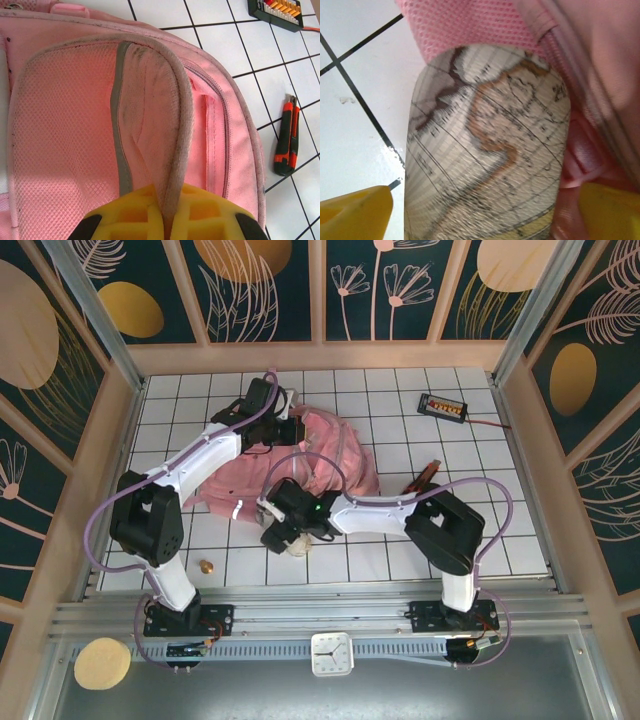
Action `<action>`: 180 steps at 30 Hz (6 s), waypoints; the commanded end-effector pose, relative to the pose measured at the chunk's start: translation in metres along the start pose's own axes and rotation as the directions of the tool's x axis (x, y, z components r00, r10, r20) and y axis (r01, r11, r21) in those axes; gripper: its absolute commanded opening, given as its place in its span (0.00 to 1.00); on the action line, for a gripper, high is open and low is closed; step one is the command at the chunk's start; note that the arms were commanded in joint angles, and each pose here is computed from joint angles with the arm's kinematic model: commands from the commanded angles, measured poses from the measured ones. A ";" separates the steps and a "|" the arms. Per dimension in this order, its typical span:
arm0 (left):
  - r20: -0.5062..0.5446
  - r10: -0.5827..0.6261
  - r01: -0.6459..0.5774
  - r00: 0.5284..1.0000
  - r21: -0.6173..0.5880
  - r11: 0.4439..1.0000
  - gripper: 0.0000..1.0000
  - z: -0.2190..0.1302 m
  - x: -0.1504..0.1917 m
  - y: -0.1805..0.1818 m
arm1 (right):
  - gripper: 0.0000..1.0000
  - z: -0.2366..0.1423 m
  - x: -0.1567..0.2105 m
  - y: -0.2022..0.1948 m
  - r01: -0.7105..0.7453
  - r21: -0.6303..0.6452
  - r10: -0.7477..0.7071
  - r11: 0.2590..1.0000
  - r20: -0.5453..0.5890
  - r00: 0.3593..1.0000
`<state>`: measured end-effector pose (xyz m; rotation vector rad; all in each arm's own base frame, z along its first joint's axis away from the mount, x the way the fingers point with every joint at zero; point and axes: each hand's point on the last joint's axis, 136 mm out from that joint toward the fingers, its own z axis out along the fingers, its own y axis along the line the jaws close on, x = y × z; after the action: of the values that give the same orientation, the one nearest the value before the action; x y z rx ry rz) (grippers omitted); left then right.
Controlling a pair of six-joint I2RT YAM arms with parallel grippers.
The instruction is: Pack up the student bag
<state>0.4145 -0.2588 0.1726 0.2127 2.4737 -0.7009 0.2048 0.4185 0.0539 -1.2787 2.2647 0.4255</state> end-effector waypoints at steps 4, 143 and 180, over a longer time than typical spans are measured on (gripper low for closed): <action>0.005 0.001 -0.001 1.000 0.002 1.000 0.00 -0.009 0.004 0.001 | 0.99 0.000 0.018 -0.004 0.048 0.067 -0.043 0.997 -0.080 0.996; 0.074 0.032 -0.037 0.997 0.065 0.997 0.00 -0.046 0.000 -0.062 | 0.55 -0.121 -0.069 -0.137 -0.604 -0.554 0.746 0.574 0.049 0.664; 0.123 -0.013 -0.012 0.992 0.195 0.981 0.00 -0.049 -0.038 -0.099 | 0.28 -0.029 -0.118 -0.113 -0.689 -0.509 0.809 0.517 0.027 0.587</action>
<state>0.3967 -0.2445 0.1960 0.0471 2.5267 -0.5424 0.3714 0.3998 0.1431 -0.1195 2.4519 1.4279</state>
